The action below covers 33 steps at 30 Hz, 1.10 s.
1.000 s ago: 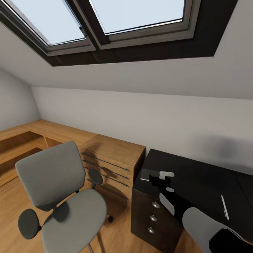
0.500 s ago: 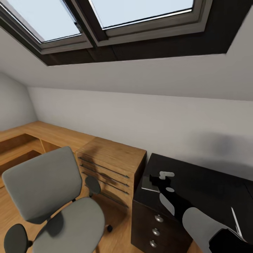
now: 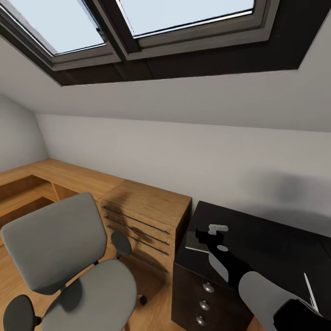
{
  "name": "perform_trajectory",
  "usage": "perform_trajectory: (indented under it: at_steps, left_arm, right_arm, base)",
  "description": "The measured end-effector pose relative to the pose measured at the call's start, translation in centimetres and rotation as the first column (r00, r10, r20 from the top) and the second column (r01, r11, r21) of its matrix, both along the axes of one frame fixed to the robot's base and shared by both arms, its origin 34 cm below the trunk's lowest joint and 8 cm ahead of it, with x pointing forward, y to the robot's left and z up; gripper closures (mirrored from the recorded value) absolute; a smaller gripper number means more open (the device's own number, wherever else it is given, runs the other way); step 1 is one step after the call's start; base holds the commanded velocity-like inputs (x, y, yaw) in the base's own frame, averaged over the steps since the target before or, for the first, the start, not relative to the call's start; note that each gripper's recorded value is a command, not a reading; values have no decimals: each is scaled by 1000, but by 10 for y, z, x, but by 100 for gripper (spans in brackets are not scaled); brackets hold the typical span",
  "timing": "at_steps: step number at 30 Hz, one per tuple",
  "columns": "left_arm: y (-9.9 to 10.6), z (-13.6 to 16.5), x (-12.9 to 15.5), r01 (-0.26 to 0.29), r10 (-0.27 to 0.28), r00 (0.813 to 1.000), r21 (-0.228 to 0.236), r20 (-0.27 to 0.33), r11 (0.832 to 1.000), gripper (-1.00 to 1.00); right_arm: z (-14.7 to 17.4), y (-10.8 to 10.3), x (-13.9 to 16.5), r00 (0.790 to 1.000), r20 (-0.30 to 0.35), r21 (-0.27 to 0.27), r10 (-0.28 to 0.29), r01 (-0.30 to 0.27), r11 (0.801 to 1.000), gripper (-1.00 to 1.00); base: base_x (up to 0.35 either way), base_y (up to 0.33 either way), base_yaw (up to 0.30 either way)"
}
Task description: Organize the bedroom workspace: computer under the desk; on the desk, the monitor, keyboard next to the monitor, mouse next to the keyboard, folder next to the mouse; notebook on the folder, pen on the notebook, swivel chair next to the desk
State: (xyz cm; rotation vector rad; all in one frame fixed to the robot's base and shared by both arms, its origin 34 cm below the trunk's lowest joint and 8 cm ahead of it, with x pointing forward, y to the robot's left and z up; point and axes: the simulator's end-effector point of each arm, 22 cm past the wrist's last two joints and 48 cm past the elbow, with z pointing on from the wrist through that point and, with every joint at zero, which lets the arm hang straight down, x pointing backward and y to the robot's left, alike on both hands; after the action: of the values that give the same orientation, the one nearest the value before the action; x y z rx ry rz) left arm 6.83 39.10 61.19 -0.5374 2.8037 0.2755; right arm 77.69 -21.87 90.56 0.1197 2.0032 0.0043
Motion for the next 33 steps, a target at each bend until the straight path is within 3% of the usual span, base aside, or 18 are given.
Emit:
perform_trajectory:
  at_steps: [23,33]
  left_arm:
    - [0,0,0,0,0,1000,1,0,1000,-100]
    - [0,0,0,2,-2,1000,-2,1,1000,-100]
  right_arm:
    - [-6,3,-3,999,-36,-1,8,-8,1000,-100]
    - [-11,1,-6,998,-59,-5,6,-6,1000,-100]
  base:
    - [1,0,0]
    - [199,0,0]
